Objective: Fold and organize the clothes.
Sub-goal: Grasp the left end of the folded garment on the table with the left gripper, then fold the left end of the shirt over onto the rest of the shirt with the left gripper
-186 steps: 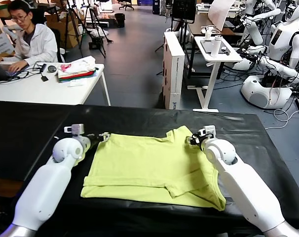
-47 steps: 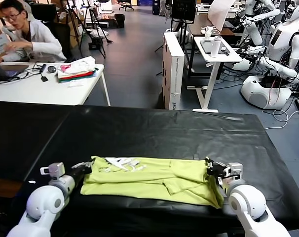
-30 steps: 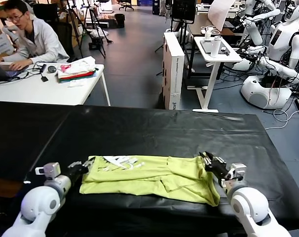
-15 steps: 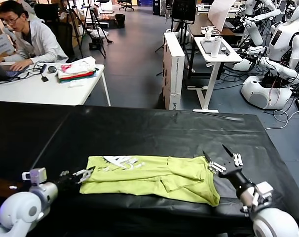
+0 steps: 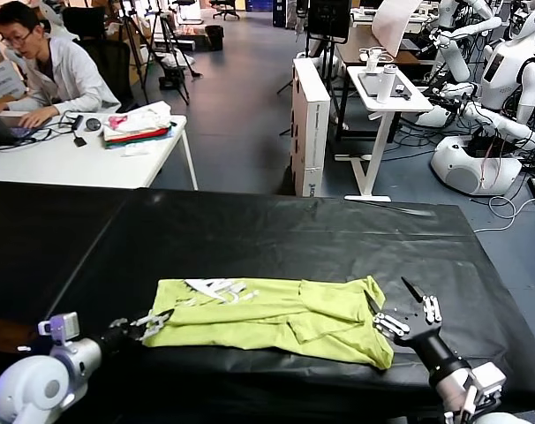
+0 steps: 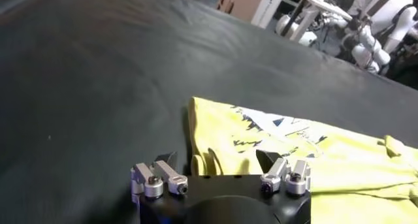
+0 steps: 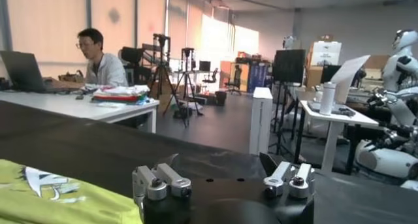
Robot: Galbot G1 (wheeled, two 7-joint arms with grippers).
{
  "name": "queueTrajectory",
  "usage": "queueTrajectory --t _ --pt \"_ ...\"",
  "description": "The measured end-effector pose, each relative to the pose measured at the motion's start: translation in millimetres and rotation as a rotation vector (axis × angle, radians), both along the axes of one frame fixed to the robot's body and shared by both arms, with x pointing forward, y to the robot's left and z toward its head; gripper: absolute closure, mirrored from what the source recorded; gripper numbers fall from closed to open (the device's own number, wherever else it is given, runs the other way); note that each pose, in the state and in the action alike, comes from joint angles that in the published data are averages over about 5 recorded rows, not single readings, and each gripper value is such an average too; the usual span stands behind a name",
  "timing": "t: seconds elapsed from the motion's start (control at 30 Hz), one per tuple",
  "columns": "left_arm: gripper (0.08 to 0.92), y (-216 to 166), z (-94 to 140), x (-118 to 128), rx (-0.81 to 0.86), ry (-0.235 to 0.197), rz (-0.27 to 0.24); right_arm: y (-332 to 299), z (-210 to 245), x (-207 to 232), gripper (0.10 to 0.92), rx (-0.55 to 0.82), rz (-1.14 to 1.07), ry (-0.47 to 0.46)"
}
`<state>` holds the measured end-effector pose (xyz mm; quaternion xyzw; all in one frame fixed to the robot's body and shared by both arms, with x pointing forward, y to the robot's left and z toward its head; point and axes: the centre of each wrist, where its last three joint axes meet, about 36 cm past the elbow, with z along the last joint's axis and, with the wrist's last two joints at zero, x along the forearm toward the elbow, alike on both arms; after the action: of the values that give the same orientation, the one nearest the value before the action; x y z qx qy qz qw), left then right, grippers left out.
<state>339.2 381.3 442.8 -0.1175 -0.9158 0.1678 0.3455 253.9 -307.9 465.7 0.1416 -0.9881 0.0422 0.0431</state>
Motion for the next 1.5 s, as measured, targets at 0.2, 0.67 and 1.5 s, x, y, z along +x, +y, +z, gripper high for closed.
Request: queueTrajectory --t 0.2,0.67,1.5 --pt "0.18 -3.8 -2.4 0.0 -0.029 0.0 -0.002 1.3 -1.3 -1.5 0.883 0.003 -0.006 0.002" --pt "0.819 -2.2 -9.2 2.0 -0.118 0.019 0.023 7.5 -0.8 -3.9 0.555 0.006 -0.011 -0.01" --pt "0.819 9.0 44.6 -25.0 0.401 -0.113 0.079 14.3 -12.9 -6.5 0.115 0.014 -0.065 -0.006"
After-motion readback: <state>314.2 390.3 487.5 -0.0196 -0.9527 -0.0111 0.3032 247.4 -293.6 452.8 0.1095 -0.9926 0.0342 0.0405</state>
